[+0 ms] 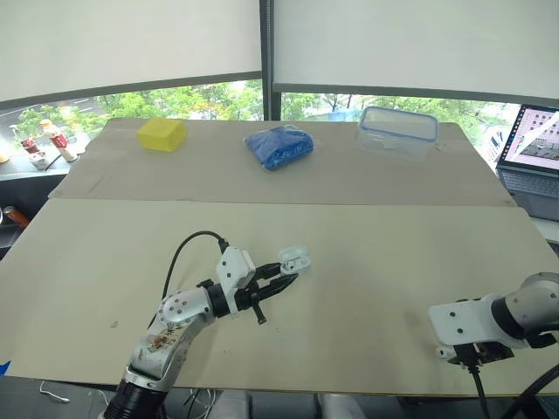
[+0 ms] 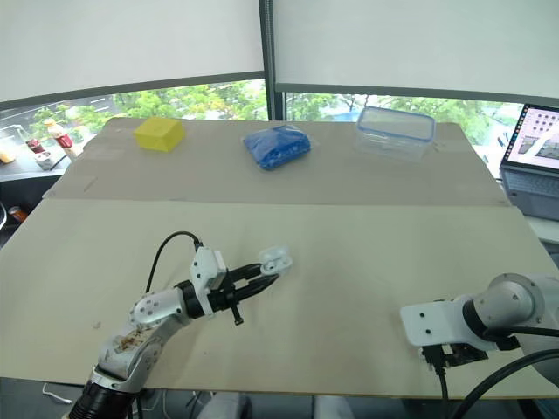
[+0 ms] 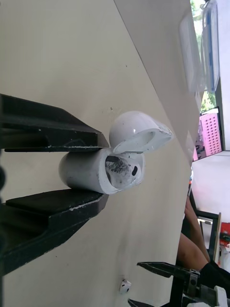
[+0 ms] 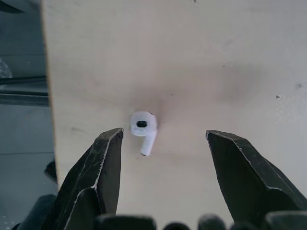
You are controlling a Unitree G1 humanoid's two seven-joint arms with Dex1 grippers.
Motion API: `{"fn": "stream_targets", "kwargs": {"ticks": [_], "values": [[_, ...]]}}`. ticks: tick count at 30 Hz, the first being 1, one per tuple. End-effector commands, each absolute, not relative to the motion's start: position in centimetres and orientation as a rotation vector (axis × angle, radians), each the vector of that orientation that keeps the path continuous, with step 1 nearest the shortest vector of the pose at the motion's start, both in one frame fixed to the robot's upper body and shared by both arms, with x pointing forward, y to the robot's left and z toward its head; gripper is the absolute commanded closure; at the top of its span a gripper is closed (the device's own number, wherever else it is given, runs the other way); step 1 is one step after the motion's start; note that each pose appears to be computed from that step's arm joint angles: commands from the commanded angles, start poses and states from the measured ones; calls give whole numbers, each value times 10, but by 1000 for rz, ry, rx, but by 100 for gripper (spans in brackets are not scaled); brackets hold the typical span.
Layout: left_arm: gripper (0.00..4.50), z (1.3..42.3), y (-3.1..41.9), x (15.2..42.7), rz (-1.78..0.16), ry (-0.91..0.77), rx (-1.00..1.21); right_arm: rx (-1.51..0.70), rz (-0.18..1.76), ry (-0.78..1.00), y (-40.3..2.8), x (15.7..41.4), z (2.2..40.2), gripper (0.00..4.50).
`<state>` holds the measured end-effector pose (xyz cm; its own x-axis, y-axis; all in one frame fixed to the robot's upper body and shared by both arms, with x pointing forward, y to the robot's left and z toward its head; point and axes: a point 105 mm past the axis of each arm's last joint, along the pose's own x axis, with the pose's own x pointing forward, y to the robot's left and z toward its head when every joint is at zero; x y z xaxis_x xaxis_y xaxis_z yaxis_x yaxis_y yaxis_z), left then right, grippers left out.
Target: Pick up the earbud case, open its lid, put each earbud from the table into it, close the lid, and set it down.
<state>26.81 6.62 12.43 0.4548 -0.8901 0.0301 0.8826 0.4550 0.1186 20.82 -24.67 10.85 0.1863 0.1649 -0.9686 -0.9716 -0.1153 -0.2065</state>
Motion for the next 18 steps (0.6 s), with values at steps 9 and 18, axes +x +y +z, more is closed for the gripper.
{"fn": "stream_targets", "kwargs": {"ticks": [9, 18], "values": [[393, 134, 64, 265, -1100, -137, 99, -1262, 1246, 885, -242, 210, 102, 143], [393, 134, 63, 266, -1101, -137, 99, -1250, 1253, 897, -244, 210, 98, 195]]}}
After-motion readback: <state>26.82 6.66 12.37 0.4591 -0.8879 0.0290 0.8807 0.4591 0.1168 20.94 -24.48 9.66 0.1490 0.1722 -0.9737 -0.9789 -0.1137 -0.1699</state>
